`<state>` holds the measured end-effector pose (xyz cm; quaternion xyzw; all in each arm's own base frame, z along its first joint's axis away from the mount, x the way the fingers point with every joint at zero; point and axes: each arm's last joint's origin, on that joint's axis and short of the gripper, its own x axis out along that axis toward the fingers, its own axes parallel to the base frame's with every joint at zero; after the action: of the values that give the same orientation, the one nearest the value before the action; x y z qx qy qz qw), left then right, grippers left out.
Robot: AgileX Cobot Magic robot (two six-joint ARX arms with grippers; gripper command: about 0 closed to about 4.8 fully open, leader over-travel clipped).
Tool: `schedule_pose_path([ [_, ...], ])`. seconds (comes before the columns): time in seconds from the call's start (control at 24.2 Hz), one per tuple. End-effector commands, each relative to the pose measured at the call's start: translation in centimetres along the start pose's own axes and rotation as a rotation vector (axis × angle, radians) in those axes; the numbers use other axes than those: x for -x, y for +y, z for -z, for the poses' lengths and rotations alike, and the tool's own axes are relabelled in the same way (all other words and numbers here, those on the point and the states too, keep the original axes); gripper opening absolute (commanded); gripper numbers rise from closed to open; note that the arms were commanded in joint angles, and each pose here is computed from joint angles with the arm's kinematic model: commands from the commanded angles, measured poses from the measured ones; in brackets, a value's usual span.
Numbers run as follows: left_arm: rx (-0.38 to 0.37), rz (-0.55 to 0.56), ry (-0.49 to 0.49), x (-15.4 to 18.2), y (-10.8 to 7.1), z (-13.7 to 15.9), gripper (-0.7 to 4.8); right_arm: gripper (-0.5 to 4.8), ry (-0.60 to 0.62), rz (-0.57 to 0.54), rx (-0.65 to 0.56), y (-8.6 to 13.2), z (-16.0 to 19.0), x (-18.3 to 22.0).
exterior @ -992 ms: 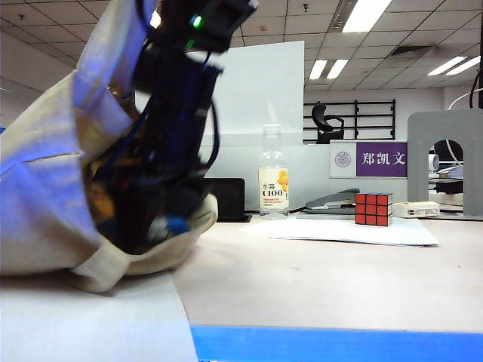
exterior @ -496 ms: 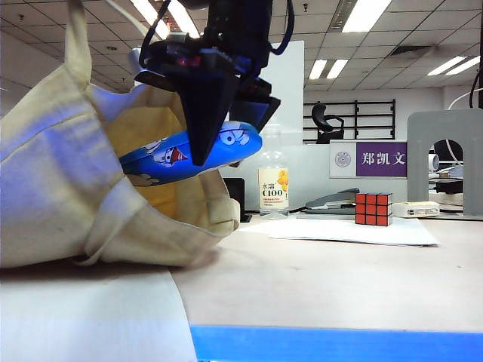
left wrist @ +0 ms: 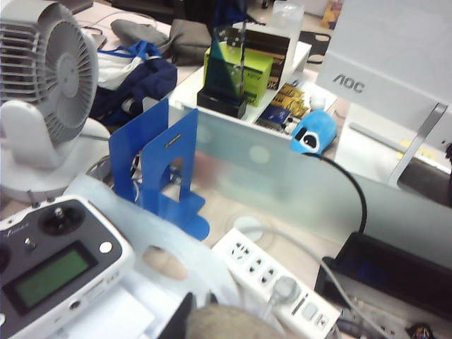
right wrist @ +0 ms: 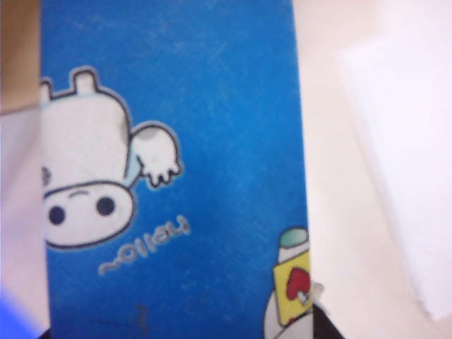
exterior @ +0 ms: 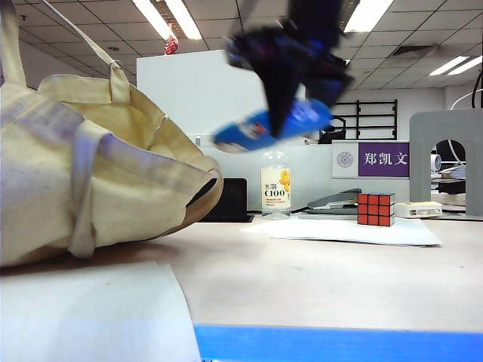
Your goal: Take the glasses case out of the canvas bag and put it on the table.
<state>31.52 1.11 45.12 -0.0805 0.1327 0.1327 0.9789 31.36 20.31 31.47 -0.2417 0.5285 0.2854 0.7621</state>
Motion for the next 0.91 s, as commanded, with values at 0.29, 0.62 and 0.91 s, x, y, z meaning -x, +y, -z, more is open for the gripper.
schedule_pose_path([
  [0.29,-0.028,0.002,0.013,1.7,0.4,-0.3,-0.03,1.56,-0.037,0.069,-0.203,-5.8,3.0,-6.2],
  [0.62,-0.004,0.090,0.036,2.0,0.2,-0.3,-0.03,1.61,-0.071,0.026,-0.198,-5.4,4.4,-10.0],
  [0.91,0.066,0.306,0.059,2.4,-0.5,-0.5,-0.03,4.79,-0.096,0.047,-0.250,-5.4,4.7,-10.4],
])
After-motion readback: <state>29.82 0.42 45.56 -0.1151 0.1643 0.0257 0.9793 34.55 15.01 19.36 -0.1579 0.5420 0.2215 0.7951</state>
